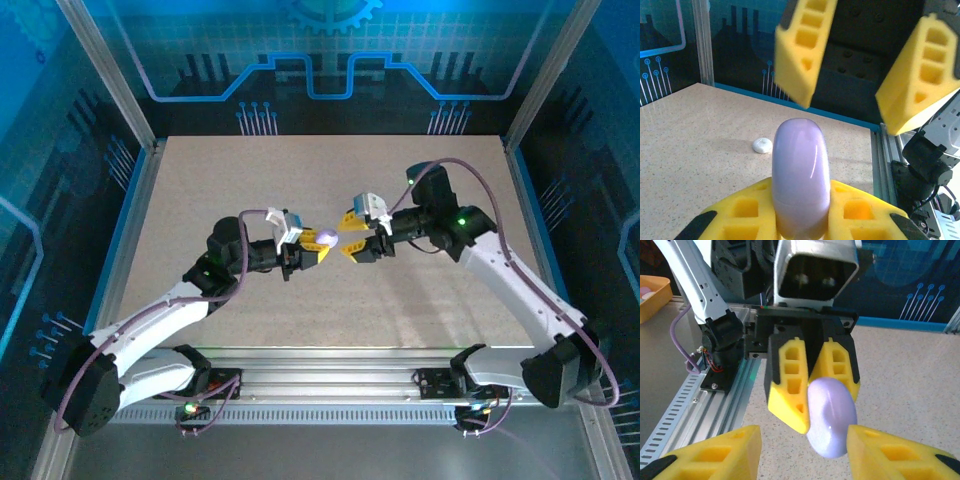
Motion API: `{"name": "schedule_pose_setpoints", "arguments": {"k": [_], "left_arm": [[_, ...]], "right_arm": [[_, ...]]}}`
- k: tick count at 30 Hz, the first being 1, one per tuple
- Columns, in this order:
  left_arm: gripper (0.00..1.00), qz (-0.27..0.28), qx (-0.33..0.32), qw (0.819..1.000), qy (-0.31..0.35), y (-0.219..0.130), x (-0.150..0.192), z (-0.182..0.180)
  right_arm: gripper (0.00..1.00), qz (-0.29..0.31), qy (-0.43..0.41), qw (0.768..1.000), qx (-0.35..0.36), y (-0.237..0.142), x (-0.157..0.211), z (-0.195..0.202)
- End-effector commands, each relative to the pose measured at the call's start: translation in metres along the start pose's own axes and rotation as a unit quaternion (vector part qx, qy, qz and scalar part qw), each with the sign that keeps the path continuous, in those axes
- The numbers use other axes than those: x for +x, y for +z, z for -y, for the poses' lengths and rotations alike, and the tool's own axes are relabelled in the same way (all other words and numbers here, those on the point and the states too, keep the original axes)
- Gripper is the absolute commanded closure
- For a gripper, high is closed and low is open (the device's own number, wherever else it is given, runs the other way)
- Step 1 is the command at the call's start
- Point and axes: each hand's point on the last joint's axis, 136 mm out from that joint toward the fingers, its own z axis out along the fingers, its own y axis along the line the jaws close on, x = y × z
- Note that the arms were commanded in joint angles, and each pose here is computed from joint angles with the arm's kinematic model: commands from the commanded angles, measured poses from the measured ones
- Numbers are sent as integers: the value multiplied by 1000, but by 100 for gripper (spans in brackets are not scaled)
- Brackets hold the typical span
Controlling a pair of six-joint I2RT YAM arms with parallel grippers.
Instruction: Insert the wireless bluetooth earbuds into the charging case
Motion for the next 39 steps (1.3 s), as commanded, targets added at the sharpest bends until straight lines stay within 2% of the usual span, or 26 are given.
{"name": "schedule_pose_setpoints", "arguments": {"k": [1,8,28,30,39], "left_arm": [[94,18,11,1000,17,0,-16,5],[94,24,25,999,25,-2,-18,11],[94,22,27,999,25,-3,-18,13],[94,22,27,999,25,-3,-19,13],[94,18,24,999,27,-5,-18,13]], "right_arm": [[53,-5,-7,1000,14,-6,5,1],[53,-12,0,1000,3,3,7,10],[61,-9,8,997,-72,23,4,1],[64,-8,9,997,-77,25,4,1],[85,-17,14,996,-91,27,6,0]]}}
